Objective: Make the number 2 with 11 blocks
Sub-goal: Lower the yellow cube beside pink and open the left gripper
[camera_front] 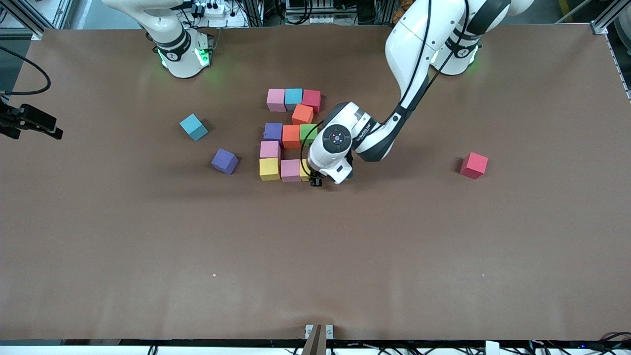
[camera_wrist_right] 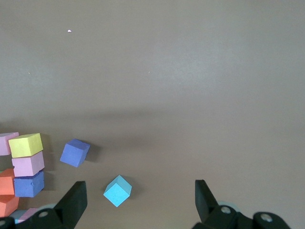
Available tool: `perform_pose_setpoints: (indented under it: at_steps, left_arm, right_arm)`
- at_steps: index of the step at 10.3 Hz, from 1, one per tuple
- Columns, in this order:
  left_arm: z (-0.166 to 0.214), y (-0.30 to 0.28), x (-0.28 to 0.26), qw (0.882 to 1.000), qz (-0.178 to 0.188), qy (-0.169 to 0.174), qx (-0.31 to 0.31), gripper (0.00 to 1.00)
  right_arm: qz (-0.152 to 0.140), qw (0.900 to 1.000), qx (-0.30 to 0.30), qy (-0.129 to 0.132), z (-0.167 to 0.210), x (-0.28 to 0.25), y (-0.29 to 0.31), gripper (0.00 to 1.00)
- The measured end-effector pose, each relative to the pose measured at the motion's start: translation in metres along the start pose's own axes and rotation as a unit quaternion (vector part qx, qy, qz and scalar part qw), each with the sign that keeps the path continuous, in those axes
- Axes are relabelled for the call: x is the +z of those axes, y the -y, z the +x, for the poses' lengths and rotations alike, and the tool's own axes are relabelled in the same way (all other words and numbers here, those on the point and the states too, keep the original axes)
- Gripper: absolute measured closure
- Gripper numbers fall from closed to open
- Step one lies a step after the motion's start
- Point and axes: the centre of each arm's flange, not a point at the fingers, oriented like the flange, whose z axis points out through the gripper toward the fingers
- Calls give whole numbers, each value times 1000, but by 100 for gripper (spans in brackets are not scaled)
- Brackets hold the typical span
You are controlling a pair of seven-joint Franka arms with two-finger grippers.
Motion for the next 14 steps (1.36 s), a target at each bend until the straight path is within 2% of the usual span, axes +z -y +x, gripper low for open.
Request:
perform_pose_setpoints:
  at_steps: [2,8,9,11,12,14]
  left_arm:
    - [0,0,2,1000,0,0,0,41]
    - [-7,7,5,1000,0,-1,9,34]
    - [-7,8,5,1000,0,-1,11,30]
    - [-8,6,3,1000,-3,1,11,5]
    - [-9,4,-1,1000,-6,3,12,0]
    - [-12,1,-12,1000,-13,1,18,0]
  right_arm:
    - [0,1000,0,0,0,0,0,0]
    - [0,1000,0,0,0,0,0,0]
    - [0,1000,0,0,0,0,0,0]
    - [0,1000,0,0,0,0,0,0]
    - [0,1000,0,0,0,0,0,0]
    - [0,1000,0,0,0,0,0,0]
